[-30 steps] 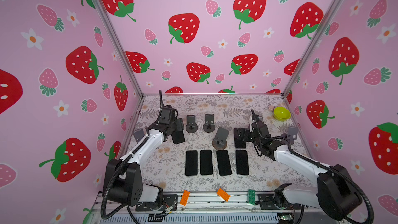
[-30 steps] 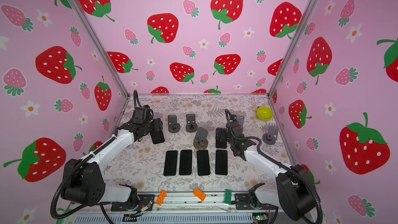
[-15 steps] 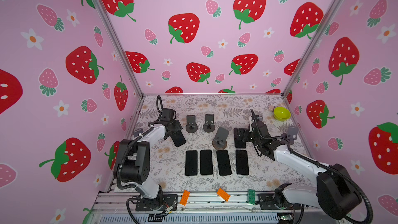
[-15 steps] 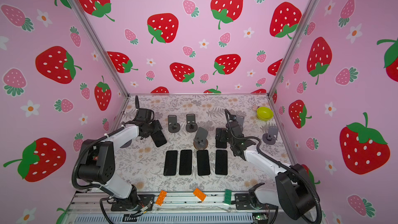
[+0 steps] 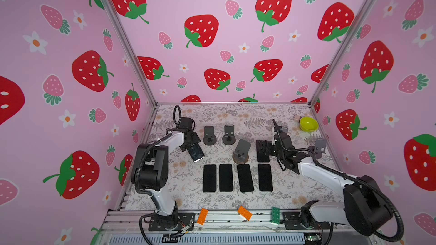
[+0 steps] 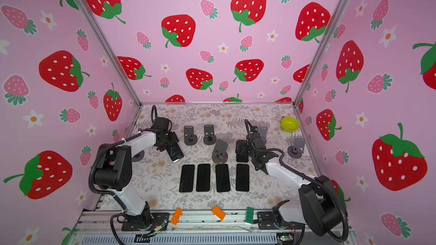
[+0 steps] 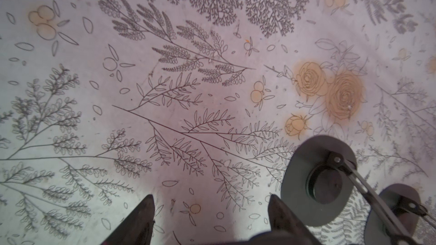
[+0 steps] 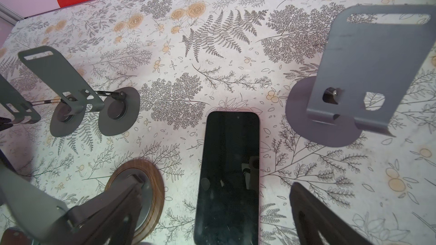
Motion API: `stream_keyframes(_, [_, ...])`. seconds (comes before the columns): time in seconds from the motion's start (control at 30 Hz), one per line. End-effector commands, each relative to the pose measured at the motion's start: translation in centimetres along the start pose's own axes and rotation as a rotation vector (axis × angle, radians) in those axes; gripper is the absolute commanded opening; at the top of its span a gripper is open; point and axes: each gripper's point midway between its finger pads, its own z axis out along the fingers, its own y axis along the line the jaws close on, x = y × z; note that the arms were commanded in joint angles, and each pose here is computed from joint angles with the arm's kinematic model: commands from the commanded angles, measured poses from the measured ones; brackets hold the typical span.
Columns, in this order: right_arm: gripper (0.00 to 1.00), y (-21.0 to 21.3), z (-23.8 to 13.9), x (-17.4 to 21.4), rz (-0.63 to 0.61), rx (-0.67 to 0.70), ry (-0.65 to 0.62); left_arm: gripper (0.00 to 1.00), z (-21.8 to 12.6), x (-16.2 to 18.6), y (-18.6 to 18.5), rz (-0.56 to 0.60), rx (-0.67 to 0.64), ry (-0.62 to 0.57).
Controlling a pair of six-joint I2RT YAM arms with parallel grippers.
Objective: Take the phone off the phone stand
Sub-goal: 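Lower the held black phone flat onto the table beside its stand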
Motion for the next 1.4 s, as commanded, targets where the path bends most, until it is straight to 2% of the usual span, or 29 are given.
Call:
stream_keyframes(0.0, [1.0, 0.3, 0.0, -0.6, 0.005, -0.005, -0.007, 0.5, 0.0, -0.3, -0.5, -0.006, -0.014, -0.01])
stream_keyframes(0.2, [1.0, 0.4, 0.1, -0.6, 0.006, -0.009, -0.004, 0.5, 0.9, 1.6, -0.1, 0.01, -0.04, 0.025])
stream_keyframes(0.3, [1.0, 0.4, 0.1, -0.5, 0.008, -0.01, -0.003, 0.5, 1.1, 1.8, 0.2, -0.013, -0.044, 0.015])
stream_keyframes(0.8, [1.0, 0.7, 0.3, -0.1, 0.007, -0.028, 0.012, 0.54, 2.5, 2.1, 0.6, 0.054, -0.139, 0.044])
stream_keyframes(1.37, [1.0, 0.8, 0.4, 0.2, 0.012, -0.034, 0.02, 0.63, 3.0, 3.4, 1.3, 0.052, -0.155, 0.066])
